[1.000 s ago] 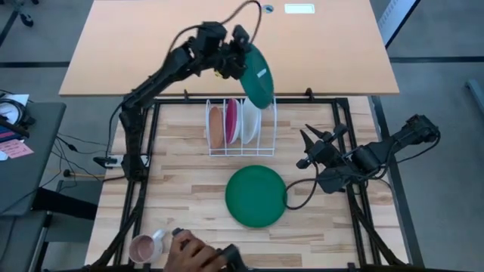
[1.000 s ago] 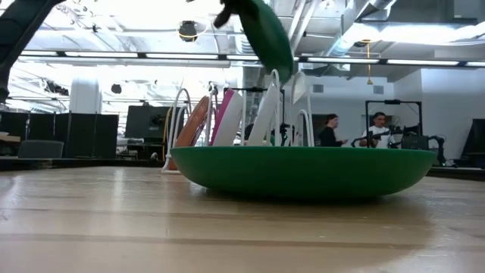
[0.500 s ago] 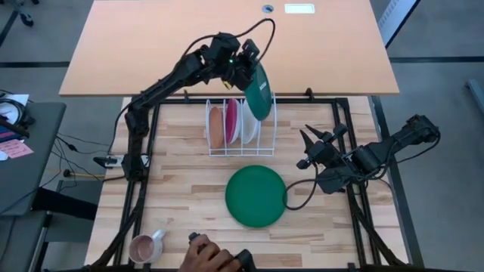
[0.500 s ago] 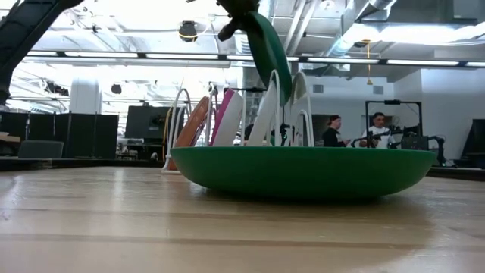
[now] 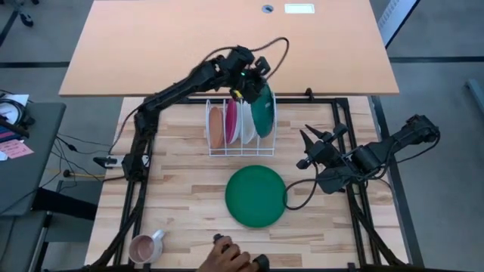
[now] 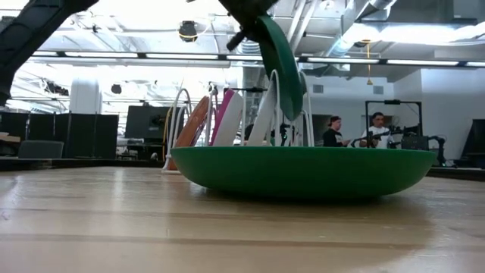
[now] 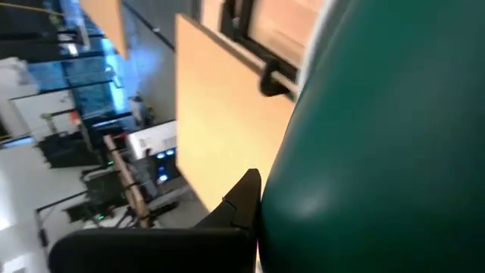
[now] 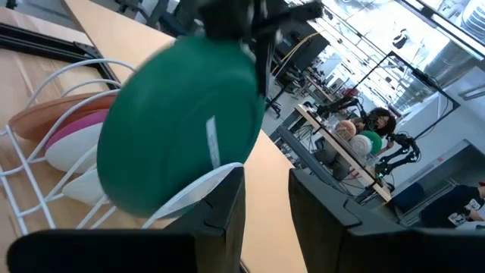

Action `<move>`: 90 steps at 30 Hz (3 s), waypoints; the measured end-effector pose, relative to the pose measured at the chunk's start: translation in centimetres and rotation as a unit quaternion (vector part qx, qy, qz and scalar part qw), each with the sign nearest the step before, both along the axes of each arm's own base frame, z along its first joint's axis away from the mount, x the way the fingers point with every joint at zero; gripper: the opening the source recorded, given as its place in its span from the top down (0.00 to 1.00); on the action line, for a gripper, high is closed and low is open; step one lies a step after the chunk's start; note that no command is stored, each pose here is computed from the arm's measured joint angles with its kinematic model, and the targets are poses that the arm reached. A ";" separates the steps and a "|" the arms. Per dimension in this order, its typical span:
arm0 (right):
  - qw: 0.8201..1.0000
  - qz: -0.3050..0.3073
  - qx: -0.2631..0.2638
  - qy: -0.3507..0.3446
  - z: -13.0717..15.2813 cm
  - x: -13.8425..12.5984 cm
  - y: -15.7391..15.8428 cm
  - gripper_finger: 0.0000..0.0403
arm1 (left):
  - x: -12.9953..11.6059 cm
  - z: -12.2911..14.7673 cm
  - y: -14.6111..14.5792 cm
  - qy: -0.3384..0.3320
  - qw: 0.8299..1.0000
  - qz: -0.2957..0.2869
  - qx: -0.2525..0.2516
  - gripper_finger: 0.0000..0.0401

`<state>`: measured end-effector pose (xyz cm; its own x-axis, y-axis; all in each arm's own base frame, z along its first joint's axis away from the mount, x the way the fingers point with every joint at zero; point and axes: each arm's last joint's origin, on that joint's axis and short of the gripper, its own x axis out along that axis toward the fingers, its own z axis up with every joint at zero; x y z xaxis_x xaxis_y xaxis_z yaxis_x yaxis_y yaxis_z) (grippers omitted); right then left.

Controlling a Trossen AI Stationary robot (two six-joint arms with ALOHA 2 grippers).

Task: Sort dishes
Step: Put the dark green plate in the dish rack, then put the green plate in the dish rack

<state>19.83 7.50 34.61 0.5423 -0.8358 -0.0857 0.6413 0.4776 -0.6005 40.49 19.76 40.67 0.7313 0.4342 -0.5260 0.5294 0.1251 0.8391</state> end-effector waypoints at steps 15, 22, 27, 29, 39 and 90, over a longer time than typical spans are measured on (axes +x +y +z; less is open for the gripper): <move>1.000 0.015 0.009 0.019 -0.2 -0.1 0.0 0.73 | 3.0 -5.3 1.6 0.053 0.998 0.021 -0.013 0.94; 1.000 0.014 0.010 0.018 -0.3 -0.1 0.0 0.73 | 3.4 -5.8 1.7 0.033 0.998 0.043 -0.045 0.84; 1.000 0.014 0.010 0.018 -0.3 -0.1 0.0 0.73 | 3.3 -5.7 1.7 0.024 0.997 0.052 -0.057 0.73; 1.000 0.014 0.012 0.016 -0.3 -0.1 0.0 0.73 | 3.3 -5.7 1.7 0.022 0.996 0.056 -0.062 0.71; 1.000 0.014 0.013 0.014 -0.3 -0.1 0.0 0.73 | 3.2 -5.7 1.6 0.020 0.995 0.068 -0.073 0.68; 0.870 0.174 0.461 0.000 -1.4 0.8 1.5 0.73 | -2.6 -9.1 -22.3 0.101 0.758 0.461 -0.451 0.68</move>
<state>20.65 8.98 33.17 0.7490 -0.1978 -0.6324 0.3619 0.9216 0.1404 37.88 -2.50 31.61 0.2014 0.1093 -0.9734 -0.0261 0.9940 0.1062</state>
